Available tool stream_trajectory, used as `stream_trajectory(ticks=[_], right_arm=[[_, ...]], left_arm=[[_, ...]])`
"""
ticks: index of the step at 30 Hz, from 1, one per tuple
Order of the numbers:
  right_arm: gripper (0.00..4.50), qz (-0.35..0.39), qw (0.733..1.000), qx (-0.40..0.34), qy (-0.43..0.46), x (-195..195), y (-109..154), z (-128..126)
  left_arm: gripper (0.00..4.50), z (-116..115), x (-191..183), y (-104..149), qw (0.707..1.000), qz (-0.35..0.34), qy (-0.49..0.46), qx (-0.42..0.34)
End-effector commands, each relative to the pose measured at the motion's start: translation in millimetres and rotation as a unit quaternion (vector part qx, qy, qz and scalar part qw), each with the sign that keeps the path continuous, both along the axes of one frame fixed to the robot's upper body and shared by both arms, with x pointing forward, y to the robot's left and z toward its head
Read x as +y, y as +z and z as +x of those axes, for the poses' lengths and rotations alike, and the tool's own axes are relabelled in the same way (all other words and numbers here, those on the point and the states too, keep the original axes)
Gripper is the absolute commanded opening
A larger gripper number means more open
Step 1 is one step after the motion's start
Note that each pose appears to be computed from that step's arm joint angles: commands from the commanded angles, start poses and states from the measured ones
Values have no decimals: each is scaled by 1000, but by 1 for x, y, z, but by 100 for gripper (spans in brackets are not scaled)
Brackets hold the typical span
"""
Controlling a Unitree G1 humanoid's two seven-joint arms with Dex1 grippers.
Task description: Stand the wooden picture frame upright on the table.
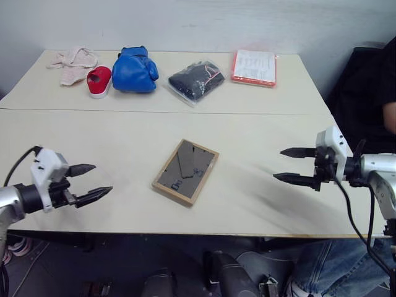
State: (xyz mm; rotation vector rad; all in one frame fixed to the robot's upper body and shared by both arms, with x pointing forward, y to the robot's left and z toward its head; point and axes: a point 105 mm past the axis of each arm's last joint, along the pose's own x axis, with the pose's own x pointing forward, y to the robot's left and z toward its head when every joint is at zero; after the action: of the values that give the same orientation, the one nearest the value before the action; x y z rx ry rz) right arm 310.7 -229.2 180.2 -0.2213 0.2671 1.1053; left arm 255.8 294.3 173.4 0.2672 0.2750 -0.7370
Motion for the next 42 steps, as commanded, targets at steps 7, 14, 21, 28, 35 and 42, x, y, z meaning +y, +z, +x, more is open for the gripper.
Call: stream_trajectory(ticks=[7, 14, 21, 28, 35, 42], right_arm=[[450, 10, 1000, -29, -3, 7, 13, 0], [431, -32, 998, -45, 23, 29, 0, 0], [217, -75, 992, -56, 82, 69, -28, 5], [0, -86, 989, -83, 82, 110, -45, 33], [0, -104, 987, -105, 59, 132, -54, 56], [0, -107, 985, -122, 55, 126, -39, 65]], left_arm=[[450, 9, -6, 10, 1000, 14, -8, -15], [450, 32, -31, -6, 994, 58, -92, 5], [299, 72, -75, -30, 974, 112, -195, 16], [84, 96, -118, -46, 958, 118, -261, 13], [1, 79, -152, -53, 947, 51, -311, 57], [1, 56, -148, -64, 954, 9, -280, 107]])
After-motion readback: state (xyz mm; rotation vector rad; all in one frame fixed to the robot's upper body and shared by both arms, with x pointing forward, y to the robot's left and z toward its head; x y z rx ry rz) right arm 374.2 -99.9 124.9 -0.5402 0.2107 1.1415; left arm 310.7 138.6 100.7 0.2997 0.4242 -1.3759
